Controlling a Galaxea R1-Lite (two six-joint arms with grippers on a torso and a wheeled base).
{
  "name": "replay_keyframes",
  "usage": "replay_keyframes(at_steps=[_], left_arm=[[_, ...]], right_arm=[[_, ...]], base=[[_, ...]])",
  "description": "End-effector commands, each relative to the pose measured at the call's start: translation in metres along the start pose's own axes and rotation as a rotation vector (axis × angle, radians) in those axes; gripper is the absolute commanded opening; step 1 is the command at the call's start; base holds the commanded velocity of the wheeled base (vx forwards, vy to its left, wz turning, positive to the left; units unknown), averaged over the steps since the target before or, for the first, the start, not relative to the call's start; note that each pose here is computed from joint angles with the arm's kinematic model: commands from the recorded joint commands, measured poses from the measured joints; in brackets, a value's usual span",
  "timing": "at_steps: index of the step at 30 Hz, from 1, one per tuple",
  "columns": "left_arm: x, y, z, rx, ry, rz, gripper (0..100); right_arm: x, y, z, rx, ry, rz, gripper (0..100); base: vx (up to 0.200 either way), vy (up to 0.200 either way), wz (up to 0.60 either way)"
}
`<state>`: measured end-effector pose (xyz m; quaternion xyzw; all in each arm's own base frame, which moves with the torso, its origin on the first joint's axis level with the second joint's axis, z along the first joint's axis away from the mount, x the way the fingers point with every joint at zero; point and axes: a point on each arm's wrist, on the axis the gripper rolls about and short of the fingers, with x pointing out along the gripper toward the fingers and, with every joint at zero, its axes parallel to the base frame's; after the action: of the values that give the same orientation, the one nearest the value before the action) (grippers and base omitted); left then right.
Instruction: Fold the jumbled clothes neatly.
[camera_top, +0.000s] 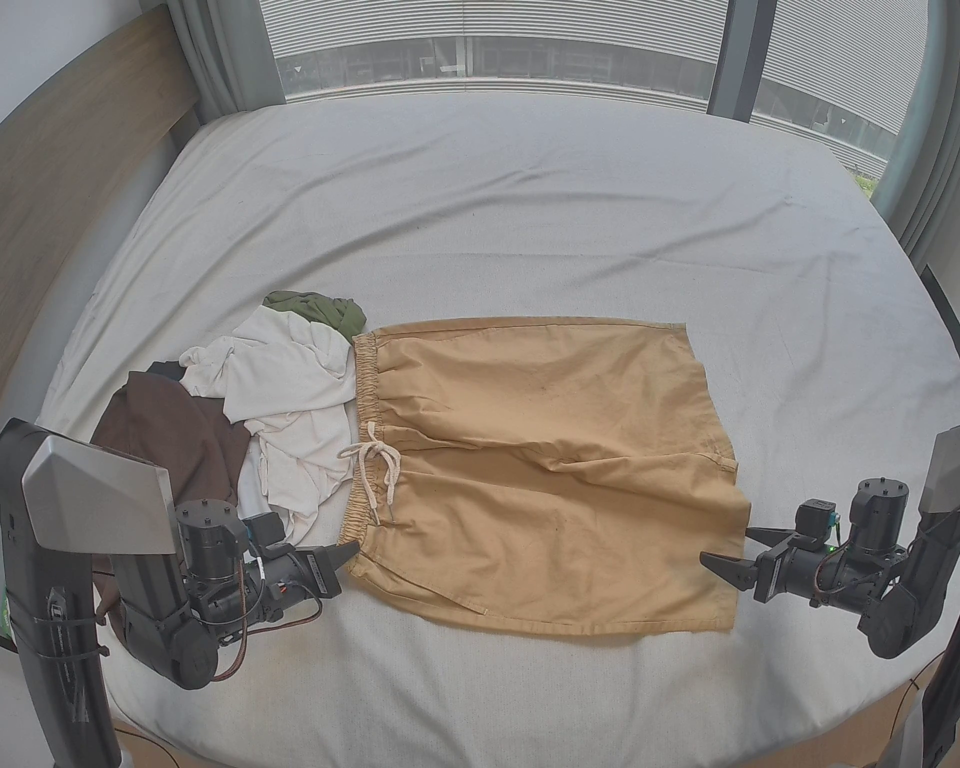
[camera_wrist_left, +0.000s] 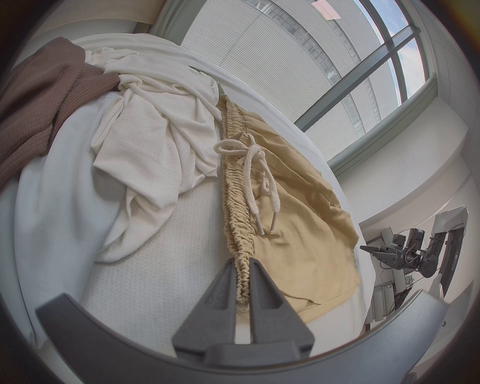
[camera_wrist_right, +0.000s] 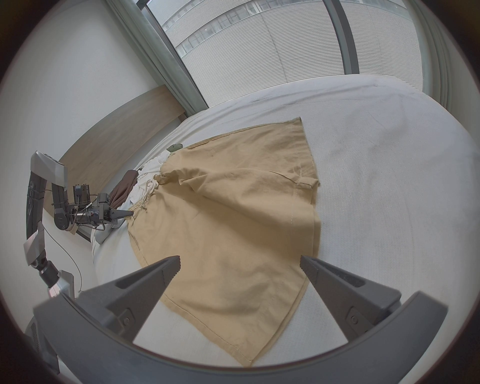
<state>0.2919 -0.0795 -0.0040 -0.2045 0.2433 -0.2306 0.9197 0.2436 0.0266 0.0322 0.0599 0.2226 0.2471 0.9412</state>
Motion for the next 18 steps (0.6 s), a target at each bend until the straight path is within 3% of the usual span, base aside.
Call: replay_keyframes(at_steps=[1,10,18], left_arm=[[0.0,0.0,0.0,0.0,0.002,-0.001,0],[0.0,0.0,0.0,0.007,0.001,-0.003,0],[0.0,-0.001,0.0,0.008,0.001,-0.005,0]], right_arm=[[-0.005,0.002,-0.007,0.016,0.031,-0.002,100],[-0.017,0.007,-0.025,0.04,0.118,-0.006,100],[-0.024,0.008,-0.049,0.093,0.289,-0.009,100]], base=[[0.0,0.0,0.0],[0.0,0.0,0.0],[0.0,0.0,0.0]])
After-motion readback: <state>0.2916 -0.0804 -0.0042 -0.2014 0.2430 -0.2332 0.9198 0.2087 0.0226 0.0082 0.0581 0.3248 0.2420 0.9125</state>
